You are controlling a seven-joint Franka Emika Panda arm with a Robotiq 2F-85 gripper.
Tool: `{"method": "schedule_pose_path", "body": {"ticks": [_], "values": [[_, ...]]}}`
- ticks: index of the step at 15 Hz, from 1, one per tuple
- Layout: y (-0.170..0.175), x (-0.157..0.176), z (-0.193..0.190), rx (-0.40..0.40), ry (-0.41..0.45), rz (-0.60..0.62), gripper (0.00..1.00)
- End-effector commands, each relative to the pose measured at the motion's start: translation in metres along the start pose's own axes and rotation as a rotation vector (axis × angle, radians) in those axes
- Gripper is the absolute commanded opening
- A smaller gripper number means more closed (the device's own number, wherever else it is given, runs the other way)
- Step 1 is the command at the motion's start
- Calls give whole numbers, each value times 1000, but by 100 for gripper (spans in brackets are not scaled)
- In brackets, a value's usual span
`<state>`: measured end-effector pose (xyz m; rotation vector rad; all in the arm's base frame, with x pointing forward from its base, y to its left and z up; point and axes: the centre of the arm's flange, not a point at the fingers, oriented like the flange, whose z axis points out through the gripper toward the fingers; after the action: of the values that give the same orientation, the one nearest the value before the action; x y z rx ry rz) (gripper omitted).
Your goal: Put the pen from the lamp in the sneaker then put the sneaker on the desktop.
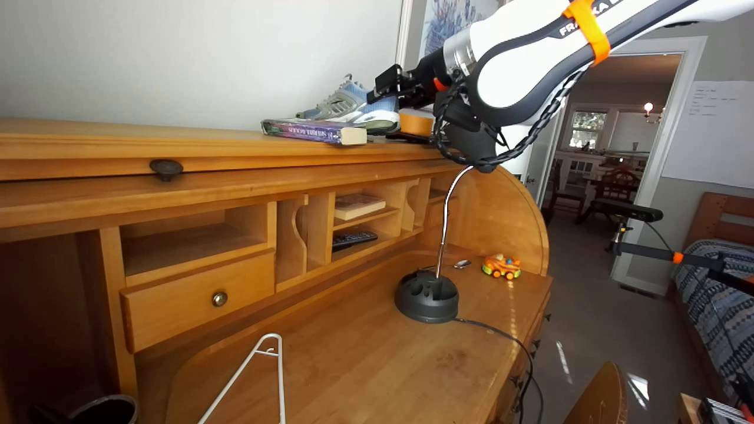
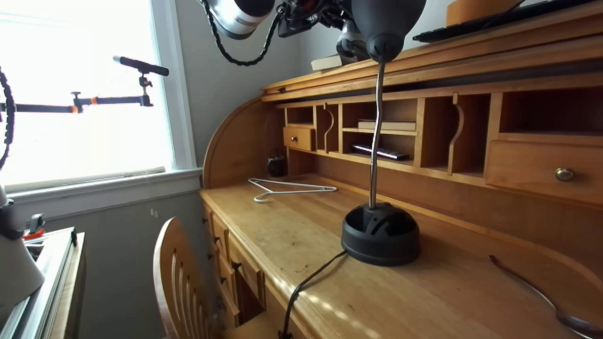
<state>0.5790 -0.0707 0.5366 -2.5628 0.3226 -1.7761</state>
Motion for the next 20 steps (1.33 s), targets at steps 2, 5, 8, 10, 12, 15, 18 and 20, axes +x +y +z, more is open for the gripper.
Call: {"method": "schedule_pose_path", "body": {"ticks": [2,5,8,10,12,15,18,20], "values": [[11,-9,-38,-33,27,20,45],[17,-16,-43,-50,-2,14,45],[17,-21,-40,-49,-38,15,45],[14,-24,-32,-54,-55,14,45],[14,-28,-24,-67,-85,10,45],[15,-30,-16,-74,-101,8,45],[14,-25,-15,-71,-97,16,45],[12,-21,-17,-66,-93,20,79]]}}
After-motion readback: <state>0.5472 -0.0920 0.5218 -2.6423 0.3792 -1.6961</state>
